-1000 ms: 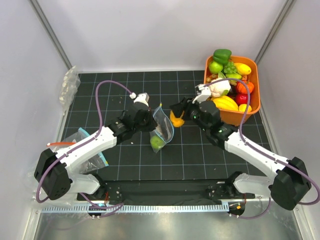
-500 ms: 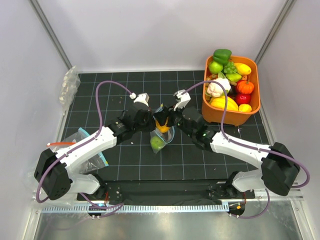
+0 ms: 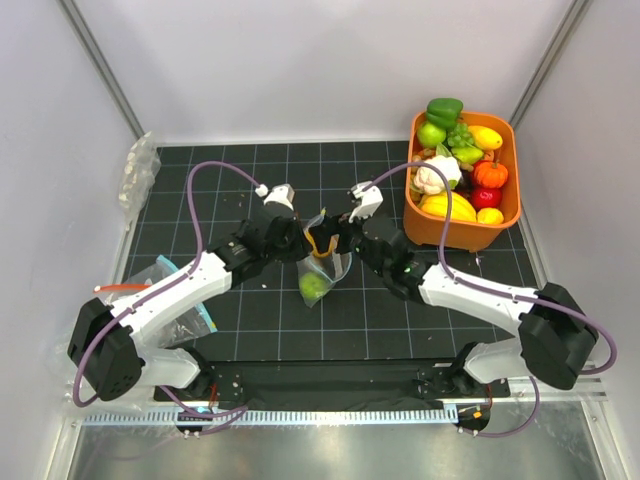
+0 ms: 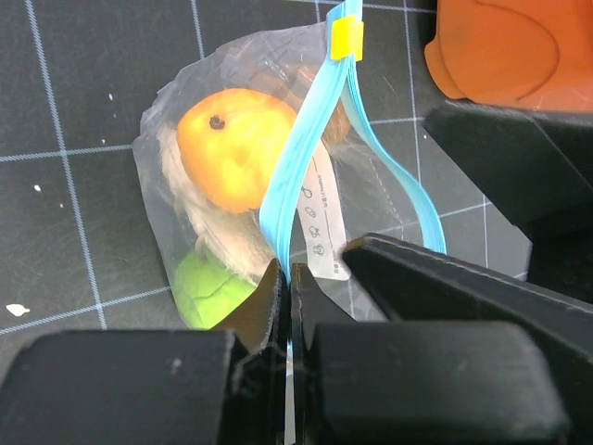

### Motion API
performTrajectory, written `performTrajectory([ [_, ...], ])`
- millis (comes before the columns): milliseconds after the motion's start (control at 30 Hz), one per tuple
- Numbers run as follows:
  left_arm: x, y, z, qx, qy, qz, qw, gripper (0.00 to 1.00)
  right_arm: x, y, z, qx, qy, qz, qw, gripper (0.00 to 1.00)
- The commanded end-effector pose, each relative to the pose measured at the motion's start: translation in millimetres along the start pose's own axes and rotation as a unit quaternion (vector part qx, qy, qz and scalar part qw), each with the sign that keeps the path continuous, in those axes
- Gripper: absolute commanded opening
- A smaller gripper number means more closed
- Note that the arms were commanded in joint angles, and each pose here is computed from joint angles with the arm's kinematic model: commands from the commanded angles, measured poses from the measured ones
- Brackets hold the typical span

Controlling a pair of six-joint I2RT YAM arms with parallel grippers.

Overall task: Place the food in the zip-top bag and seal the zipper
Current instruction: Place the fake fruit in the zipper food storage bag, then adjust the zipper food storage bag at the center of the board.

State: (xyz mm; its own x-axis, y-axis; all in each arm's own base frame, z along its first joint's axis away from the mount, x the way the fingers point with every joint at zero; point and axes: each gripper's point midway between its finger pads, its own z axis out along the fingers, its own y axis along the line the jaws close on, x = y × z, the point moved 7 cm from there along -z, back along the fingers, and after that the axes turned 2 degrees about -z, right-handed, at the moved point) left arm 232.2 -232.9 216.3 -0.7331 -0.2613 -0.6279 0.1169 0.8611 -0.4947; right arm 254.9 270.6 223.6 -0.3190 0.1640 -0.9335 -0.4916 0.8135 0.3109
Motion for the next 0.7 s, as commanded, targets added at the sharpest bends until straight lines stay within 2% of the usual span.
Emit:
performTrajectory([
  [0, -12.2, -3.4, -6.6, 0.011, -0.029, -0.011, 0.999, 0.00, -31.8, 2.1, -13.0, 0.019, -0.040, 0.001, 0.999, 0.83],
  [133, -11.7, -1.3, -3.7, 0.006, -0.026, -0.012, 1.000, 0.00, -38.0, -8.9, -25.9, 0.079, 0.008, -0.029, 0.996, 0.75],
  [300, -13.4, 1.5, -2.6, 0.000, -0.027, -0.015, 1.000, 0.00, -24.6, -8.9, -26.2, 0.070, 0.042, -0.030, 0.996, 0.68],
  [400, -14.5, 3.3, -5.0, -0.004, -0.032, -0.015, 0.999, 0.00, -17.7, -8.5, -24.9, 0.071, 0.070, -0.030, 0.995, 0.68],
  [500, -16.3, 7.0, -7.8, -0.016, -0.042, -0.018, 0.999, 0.00, -9.5, -13.8, -28.7, 0.086, 0.093, -0.041, 0.991, 0.75],
  [667, -17.0, 8.0, -9.7, -0.017, -0.048, -0.020, 0.999, 0.00, 1.4, -18.0, -34.2, 0.084, 0.110, -0.044, 0.989, 0.73],
])
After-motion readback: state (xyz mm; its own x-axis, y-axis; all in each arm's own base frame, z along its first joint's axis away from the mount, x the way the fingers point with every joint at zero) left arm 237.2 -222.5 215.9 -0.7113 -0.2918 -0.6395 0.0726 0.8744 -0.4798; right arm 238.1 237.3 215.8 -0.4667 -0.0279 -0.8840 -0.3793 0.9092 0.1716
